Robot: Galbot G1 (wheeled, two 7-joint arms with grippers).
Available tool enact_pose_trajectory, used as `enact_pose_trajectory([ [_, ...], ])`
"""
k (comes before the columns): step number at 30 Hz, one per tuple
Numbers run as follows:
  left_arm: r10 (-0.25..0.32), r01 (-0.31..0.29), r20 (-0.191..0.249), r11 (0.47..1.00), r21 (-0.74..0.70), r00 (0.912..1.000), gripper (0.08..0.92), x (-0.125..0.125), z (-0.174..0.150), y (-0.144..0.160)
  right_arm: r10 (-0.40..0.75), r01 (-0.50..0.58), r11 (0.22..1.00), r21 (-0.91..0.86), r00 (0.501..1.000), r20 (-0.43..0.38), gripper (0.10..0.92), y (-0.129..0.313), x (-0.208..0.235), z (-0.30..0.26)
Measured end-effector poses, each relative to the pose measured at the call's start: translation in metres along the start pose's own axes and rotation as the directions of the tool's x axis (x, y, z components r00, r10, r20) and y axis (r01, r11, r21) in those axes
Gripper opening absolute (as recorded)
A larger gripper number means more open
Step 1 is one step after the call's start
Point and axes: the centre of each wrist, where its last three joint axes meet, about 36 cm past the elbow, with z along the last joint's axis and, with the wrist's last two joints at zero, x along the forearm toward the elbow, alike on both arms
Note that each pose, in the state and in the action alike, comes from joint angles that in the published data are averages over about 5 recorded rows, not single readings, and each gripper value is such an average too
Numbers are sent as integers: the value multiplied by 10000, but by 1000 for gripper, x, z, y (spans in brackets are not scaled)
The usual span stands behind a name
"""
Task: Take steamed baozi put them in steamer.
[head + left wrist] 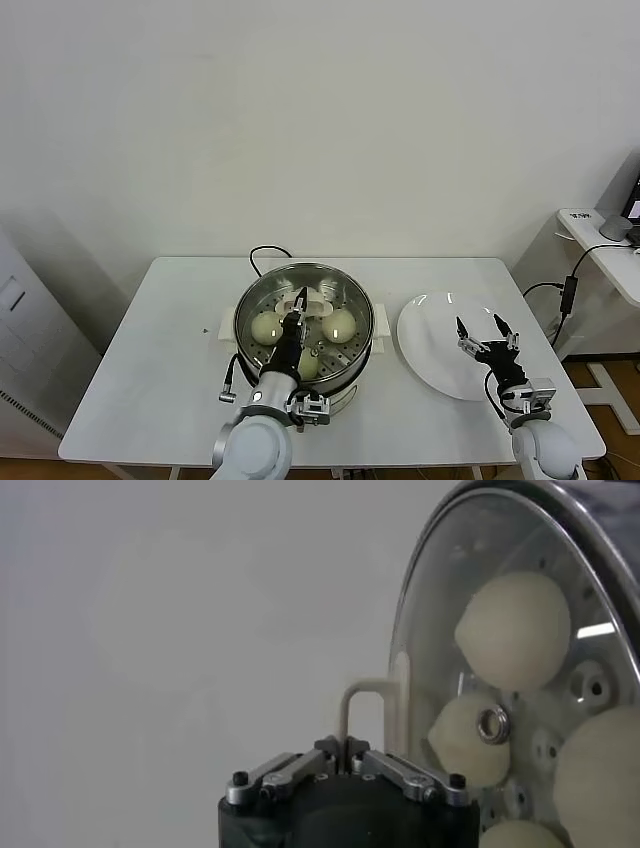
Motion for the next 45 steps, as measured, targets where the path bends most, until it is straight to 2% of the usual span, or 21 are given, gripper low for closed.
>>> enact_pose_trajectory([
  [7, 149, -150, 13, 9986, 504, 9999, 313, 8, 4, 4, 6, -6, 10000, -11, 10000, 7, 823, 0, -1, 0],
  [12, 464, -503, 315, 9889, 1401, 9984, 460, 22, 12, 19, -48, 48, 10000, -5, 10000, 47, 823, -1, -3, -1],
  [16, 811, -1025, 967, 9650, 2413, 9920, 573, 29, 27, 38, -130, 131, 9999, -63, 9999, 58, 823, 0, -5, -3],
  [20, 947, -1610, 1923, 9163, 3666, 9767, 685, 28, 48, 61, -173, 174, 9996, -243, 9998, 41, 823, 3, -5, -5],
  [23, 705, -1906, 2546, 8529, 4860, 9645, 767, 23, 64, 79, -161, 163, 9994, -321, 9998, 67, 823, 4, -5, -9],
  [26, 214, -1957, 2795, 7651, 6135, 9599, 811, 18, 83, 97, -141, 144, 9994, -310, 9998, 113, 823, 5, -5, -12],
  [29, -335, -1773, 2617, 6522, 7371, 9646, 821, 14, 104, 111, -145, 148, 9996, -233, 9998, 134, 823, 6, -5, -17],
  [34, -820, -1282, 1791, 4246, 8962, 9804, 823, 7, 145, 119, -127, 130, 9998, -172, 9998, 179, 823, 9, -7, -24],
  [37, -665, -1012, 1270, 3033, 9475, 9897, 823, 5, 169, 111, -96, 98, 9999, -138, 9999, 139, 823, 9, -7, -27],
  [39, -433, -820, 951, 2401, 9673, 9945, 823, 5, 183, 101, -79, 79, 9999, -79, 9999, 101, 823, 10, -6, -29],
  [42, 7, -468, 474, 1690, 9845, 9989, 823, 6, 203, 83, -14, 13, 10000, 52, 10000, 30, 823, 10, -5, -32],
  [45, 485, -44, -14, 1190, 9929, 9988, 823, 8, 218, 63, 76, -75, 9998, 186, 9999, -74, 823, 11, -5, -35],
])
